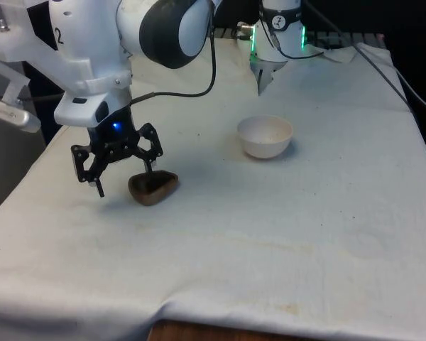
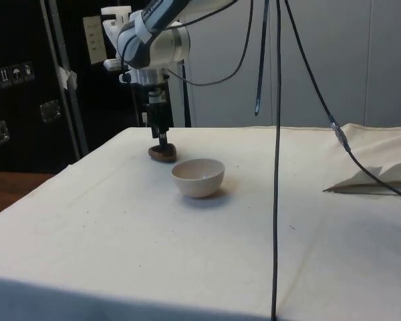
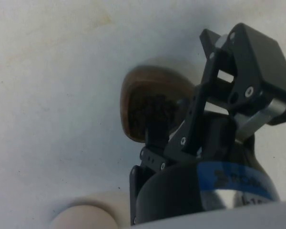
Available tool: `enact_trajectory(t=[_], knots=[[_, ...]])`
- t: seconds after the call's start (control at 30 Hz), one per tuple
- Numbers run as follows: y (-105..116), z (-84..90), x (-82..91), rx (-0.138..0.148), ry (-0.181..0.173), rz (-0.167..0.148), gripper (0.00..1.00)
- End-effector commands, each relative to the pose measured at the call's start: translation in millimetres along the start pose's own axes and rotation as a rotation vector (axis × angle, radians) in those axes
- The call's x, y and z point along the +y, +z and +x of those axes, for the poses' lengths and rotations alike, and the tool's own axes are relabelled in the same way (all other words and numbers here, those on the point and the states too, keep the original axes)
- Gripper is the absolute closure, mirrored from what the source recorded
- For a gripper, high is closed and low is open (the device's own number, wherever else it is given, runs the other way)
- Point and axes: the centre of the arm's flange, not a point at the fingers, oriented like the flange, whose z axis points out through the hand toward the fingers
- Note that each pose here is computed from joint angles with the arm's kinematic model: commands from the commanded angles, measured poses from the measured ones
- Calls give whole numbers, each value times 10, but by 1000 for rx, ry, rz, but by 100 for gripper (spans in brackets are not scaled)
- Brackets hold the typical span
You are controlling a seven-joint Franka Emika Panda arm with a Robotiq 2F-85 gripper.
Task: Pour the coffee beans from the cup into the bowl.
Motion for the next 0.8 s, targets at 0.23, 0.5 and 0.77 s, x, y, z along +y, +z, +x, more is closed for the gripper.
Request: enact_trajectory(t=[0.23, 0.5, 0.77], knots=[[27, 4, 16, 10, 1, 23, 0], [61, 23, -5, 12, 1, 22, 0], [85, 20, -11, 12, 1, 26, 0]])
